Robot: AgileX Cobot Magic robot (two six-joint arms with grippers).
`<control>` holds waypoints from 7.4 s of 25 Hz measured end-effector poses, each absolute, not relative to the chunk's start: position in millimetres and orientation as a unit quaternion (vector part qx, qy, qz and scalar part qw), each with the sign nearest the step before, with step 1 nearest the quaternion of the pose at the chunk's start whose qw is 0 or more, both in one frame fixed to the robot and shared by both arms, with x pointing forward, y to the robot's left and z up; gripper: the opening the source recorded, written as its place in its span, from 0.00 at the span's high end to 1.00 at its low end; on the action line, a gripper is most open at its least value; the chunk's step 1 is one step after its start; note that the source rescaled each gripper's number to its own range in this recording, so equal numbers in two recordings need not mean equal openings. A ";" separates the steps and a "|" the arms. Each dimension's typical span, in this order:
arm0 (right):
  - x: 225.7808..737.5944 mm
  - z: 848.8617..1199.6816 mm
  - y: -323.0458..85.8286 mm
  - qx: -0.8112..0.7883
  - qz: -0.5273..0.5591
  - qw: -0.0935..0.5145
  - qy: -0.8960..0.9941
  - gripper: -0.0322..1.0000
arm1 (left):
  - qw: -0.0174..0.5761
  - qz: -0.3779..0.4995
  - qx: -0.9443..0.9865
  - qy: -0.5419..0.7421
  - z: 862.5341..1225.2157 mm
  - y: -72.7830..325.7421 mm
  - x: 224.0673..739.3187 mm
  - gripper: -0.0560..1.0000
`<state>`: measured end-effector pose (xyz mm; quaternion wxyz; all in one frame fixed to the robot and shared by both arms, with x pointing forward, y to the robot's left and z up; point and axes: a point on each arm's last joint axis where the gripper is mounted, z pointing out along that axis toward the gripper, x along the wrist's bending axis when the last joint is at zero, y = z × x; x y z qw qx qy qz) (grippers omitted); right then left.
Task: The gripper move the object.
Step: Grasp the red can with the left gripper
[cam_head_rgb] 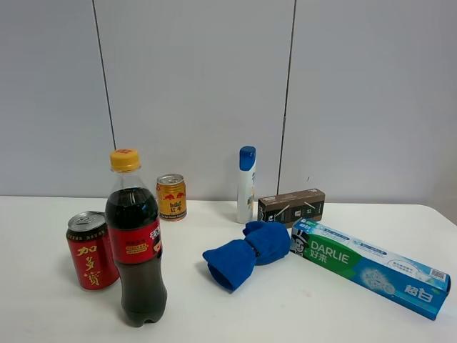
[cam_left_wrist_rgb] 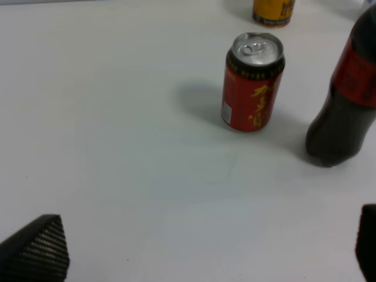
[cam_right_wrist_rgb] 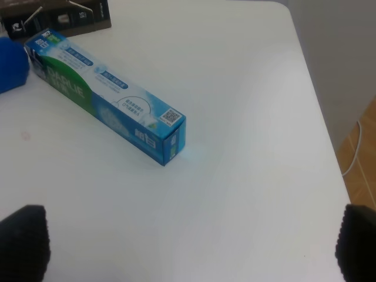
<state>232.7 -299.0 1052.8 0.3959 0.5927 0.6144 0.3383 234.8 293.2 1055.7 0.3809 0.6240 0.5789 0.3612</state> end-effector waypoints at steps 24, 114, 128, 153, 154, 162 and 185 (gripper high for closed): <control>232.7 1052.8 -299.0 0.593 0.338 0.396 0.614 0.00 | 0.381 0.361 0.624 0.579 1055.7 293.2 234.8 0.00; 232.7 1052.8 -299.0 0.593 0.338 0.396 0.614 0.00 | 0.227 0.021 0.702 0.675 1007.8 249.0 582.1 0.00; 232.7 1052.8 -299.0 0.593 0.338 0.396 0.614 0.00 | 0.214 0.032 0.729 0.649 996.2 228.4 585.0 0.00; 232.7 1052.8 -299.0 0.593 0.338 0.396 0.614 0.00 | 0.180 0.031 0.749 0.637 971.2 222.5 591.1 0.00; 232.7 1052.8 -299.0 0.593 0.338 0.396 0.614 0.00 | 0.180 0.030 0.749 0.637 970.9 222.5 591.2 0.00; 232.7 1052.8 -299.0 0.593 0.338 0.396 0.614 0.00 | 0.165 0.018 0.750 0.640 956.5 222.1 593.8 0.00; 232.7 1052.8 -299.0 0.593 0.338 0.396 0.614 0.00 | 0.154 0.015 0.748 0.645 933.9 221.7 600.6 0.00</control>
